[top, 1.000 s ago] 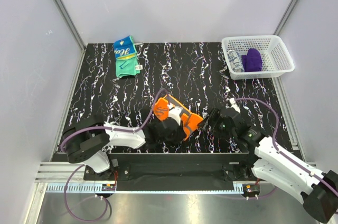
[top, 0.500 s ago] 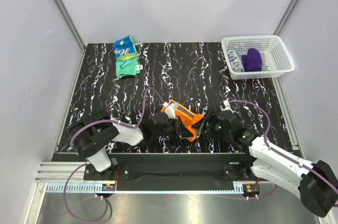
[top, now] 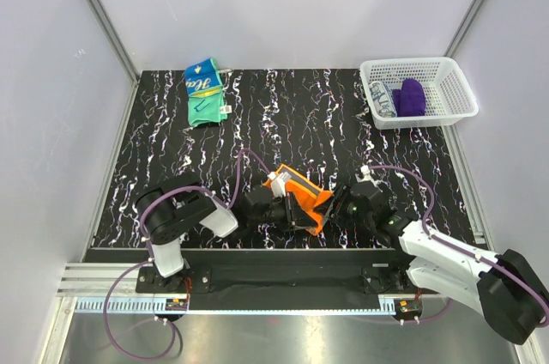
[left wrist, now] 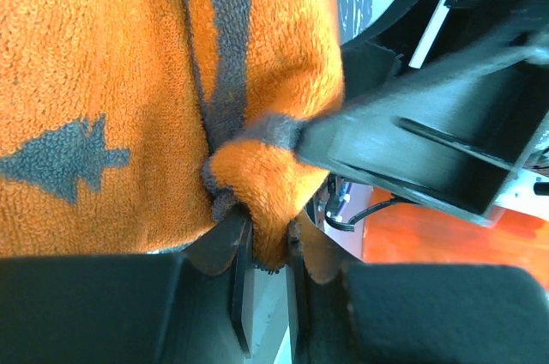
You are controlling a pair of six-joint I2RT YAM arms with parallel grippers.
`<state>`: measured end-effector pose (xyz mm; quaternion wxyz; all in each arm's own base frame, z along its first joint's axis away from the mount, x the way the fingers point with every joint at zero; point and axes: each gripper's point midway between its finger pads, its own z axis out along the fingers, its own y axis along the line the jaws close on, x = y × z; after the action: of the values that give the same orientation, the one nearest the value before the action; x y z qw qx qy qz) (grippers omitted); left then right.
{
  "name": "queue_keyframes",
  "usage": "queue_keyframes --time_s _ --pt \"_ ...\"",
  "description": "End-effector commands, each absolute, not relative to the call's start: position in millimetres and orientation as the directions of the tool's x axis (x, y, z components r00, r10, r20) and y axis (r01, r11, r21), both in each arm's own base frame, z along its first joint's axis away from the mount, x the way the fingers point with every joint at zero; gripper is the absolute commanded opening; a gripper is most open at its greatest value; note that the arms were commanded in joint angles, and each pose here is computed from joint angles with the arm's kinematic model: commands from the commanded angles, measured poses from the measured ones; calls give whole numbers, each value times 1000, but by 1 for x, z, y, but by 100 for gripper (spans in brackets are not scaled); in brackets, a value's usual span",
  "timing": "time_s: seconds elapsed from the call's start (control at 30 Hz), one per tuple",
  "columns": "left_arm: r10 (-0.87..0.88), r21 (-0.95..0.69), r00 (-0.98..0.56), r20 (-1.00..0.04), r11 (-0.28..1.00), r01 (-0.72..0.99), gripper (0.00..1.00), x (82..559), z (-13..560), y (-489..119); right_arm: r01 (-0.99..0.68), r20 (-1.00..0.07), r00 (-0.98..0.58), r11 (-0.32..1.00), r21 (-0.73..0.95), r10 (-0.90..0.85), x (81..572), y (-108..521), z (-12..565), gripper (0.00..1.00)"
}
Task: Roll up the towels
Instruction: Roll the towel
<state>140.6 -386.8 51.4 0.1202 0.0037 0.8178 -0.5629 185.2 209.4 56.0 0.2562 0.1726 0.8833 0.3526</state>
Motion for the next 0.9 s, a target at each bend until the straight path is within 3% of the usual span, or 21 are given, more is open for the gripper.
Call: queue_keyframes --time_s 0.0,0.1,0.23,0.27,0.37,0.47,0.57,0.87 --pt "-135 -938 -965 -227 296 180 10 144 69 -391 94 -342 -800 666 740 493 189 214 63 49" --pt "-135 -934 -965 -225 313 174 20 145 65 -389 87 -342 -808 671 736 479 188 215 61 40" --pt "-129 -922 -963 -238 343 182 35 145 63 -386 84 -333 -823 679 729 459 186 218 58 35" --pt "-128 -916 -958 -256 350 198 43 146 68 -386 88 -328 -830 687 721 451 187 220 58 34" --pt "-110 -841 -932 -346 477 257 51 153 61 -374 105 -310 -858 730 675 410 186 221 51 33" --pt "-72 -679 -889 -453 674 291 53 164 45 -344 115 -284 -886 767 632 367 185 223 46 31" --pt "-13 -541 -824 -567 760 360 54 174 54 -327 116 -267 -903 788 604 338 185 225 45 31" --pt "193 -155 -564 -803 846 511 57 165 87 -322 107 -242 -930 835 539 275 190 230 56 32"
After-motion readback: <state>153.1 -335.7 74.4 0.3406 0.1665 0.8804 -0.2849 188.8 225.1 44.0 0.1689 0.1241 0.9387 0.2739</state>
